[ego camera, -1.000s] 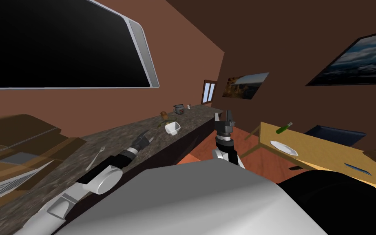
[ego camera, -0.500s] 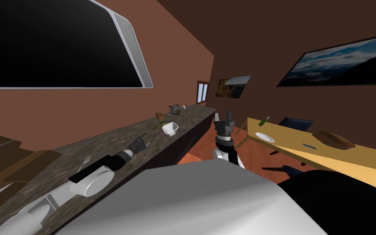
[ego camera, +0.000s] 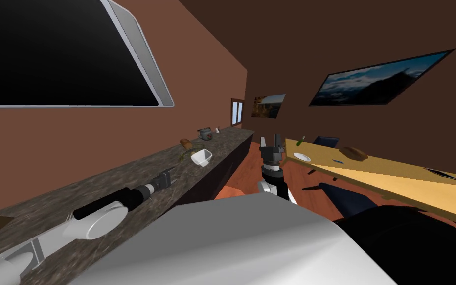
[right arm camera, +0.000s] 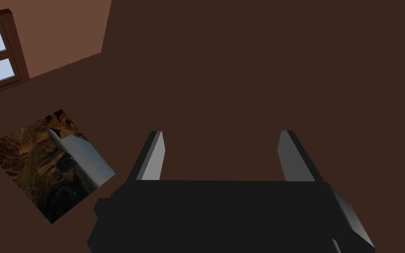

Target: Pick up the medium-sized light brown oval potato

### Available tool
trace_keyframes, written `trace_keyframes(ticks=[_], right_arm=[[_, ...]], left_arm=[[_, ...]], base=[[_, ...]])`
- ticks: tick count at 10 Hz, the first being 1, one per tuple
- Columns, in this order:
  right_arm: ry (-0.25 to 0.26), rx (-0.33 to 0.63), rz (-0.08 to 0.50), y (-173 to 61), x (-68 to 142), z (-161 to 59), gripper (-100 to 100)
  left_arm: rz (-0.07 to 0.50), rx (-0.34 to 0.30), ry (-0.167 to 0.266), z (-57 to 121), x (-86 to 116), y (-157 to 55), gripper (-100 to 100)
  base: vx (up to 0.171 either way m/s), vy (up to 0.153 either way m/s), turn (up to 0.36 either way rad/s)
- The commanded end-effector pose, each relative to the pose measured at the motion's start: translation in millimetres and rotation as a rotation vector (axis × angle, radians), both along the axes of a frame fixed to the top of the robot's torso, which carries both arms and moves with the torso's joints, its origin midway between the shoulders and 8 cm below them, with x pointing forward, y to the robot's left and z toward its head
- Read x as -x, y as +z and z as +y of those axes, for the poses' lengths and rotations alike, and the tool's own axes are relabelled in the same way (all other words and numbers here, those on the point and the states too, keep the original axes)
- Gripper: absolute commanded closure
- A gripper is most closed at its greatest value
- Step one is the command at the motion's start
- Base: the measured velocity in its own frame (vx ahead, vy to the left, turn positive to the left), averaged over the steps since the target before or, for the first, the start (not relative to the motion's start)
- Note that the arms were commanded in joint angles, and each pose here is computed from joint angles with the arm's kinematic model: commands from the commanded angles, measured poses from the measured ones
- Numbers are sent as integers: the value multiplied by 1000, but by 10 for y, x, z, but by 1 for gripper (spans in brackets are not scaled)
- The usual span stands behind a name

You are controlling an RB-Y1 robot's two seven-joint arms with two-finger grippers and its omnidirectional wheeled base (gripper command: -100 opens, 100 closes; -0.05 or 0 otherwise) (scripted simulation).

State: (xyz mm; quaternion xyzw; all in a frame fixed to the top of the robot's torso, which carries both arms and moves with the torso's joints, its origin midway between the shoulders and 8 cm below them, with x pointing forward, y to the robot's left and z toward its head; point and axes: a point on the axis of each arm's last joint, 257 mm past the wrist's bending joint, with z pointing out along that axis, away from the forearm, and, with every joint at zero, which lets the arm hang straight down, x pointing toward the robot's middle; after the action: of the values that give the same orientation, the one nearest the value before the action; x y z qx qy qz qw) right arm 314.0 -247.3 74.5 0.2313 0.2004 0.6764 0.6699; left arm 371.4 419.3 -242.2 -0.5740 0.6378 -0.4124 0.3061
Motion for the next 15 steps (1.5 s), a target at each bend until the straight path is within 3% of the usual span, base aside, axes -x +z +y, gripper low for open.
trace_keyframes(ticks=[1,2,4,5,7,8,9,10,11,12,14,15], right_arm=[[0,0,0,0,0,0,0],[0,0,0,0,0,0,0],[0,0,0,0,0,-1,0],[0,0,0,-1,0,-1,0],[0,0,0,0,0,-1,0],[0,0,0,-1,0,-1,0],[0,0,0,0,0,0,0],[0,0,0,0,0,-1,0],[0,0,0,0,0,0,0],[0,0,0,-1,0,-1,0],[0,0,0,-1,0,-1,0],[0,0,0,-1,1,-1,0]], left_arm=[[48,-9,11,115,55,-103,-100],[121,-31,29,288,175,-244,-100],[128,-52,16,313,156,-208,-100],[203,-76,35,494,284,-326,-100],[205,-84,30,502,278,-314,-100],[278,-106,51,679,420,-423,-100],[280,-116,45,690,411,-407,-100],[339,-147,60,874,527,-463,-100],[352,-148,59,874,551,-484,-100],[412,-180,74,1053,676,-530,-100],[424,-180,73,1053,701,-549,-100],[492,-212,86,1225,851,-598,-100]], base=[[-13,40,-187],[-16,32,-383],[-8,23,-56],[2,11,-331],[2,18,-101],[6,9,-250],[6,21,-242],[8,16,-374],[9,22,-193],[18,18,-314],[13,14,-74],[18,-3,-299]])
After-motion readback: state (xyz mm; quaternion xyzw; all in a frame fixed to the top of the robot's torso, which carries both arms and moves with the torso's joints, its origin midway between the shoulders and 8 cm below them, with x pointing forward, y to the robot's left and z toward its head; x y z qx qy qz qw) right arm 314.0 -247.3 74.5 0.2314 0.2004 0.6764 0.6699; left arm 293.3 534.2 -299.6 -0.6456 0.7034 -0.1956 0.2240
